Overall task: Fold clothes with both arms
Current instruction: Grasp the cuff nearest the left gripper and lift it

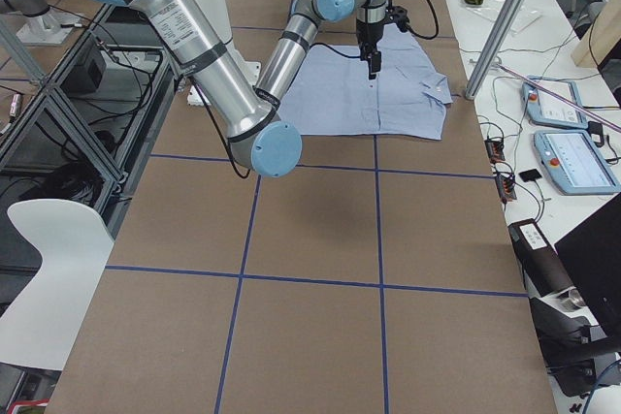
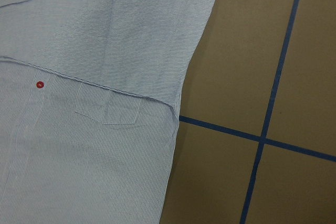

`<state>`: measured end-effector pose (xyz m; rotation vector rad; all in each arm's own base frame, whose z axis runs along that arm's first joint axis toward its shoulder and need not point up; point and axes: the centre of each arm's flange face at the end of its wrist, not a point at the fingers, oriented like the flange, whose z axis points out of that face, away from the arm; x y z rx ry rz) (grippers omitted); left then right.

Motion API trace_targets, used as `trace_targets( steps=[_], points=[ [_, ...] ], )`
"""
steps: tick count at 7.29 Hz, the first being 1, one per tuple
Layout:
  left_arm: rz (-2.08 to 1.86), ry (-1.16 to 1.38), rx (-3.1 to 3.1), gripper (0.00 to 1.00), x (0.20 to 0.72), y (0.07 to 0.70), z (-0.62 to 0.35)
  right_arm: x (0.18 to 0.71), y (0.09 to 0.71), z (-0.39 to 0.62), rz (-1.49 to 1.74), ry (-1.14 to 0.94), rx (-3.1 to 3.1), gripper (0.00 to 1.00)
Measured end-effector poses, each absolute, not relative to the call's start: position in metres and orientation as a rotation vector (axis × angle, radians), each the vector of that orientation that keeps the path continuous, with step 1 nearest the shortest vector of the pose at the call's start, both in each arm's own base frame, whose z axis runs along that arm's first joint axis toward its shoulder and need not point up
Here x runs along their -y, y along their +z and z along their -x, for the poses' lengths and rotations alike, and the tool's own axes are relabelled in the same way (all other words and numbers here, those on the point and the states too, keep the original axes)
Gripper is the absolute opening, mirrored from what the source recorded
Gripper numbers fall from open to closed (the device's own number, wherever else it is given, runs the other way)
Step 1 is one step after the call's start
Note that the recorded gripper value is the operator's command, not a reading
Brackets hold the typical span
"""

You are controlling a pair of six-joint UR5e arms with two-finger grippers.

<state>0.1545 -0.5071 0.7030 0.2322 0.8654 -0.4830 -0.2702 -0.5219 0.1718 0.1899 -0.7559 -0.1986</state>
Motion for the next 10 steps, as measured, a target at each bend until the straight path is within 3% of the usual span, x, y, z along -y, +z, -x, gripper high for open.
trace_targets(
  steps=[2,3,7,10],
  points=[
    [-0.230,-0.482,-0.865,0.06,0.508,0.703,-0.157,0.521,0.172,0.269,-0.191,-0.197,0.757,1.00],
    [-0.230,-0.482,-0.867,0.00,0.509,0.702,-0.157,0.520,0.172,0.269,-0.192,-0.198,0.757,1.00],
    [-0.234,-0.462,-0.899,0.00,0.511,0.685,-0.160,0.517,0.179,0.266,-0.186,-0.195,0.753,1.00],
    [-0.189,-0.410,-0.973,0.00,0.514,0.615,-0.167,0.514,0.196,0.260,-0.171,-0.193,0.743,1.00]
  ],
)
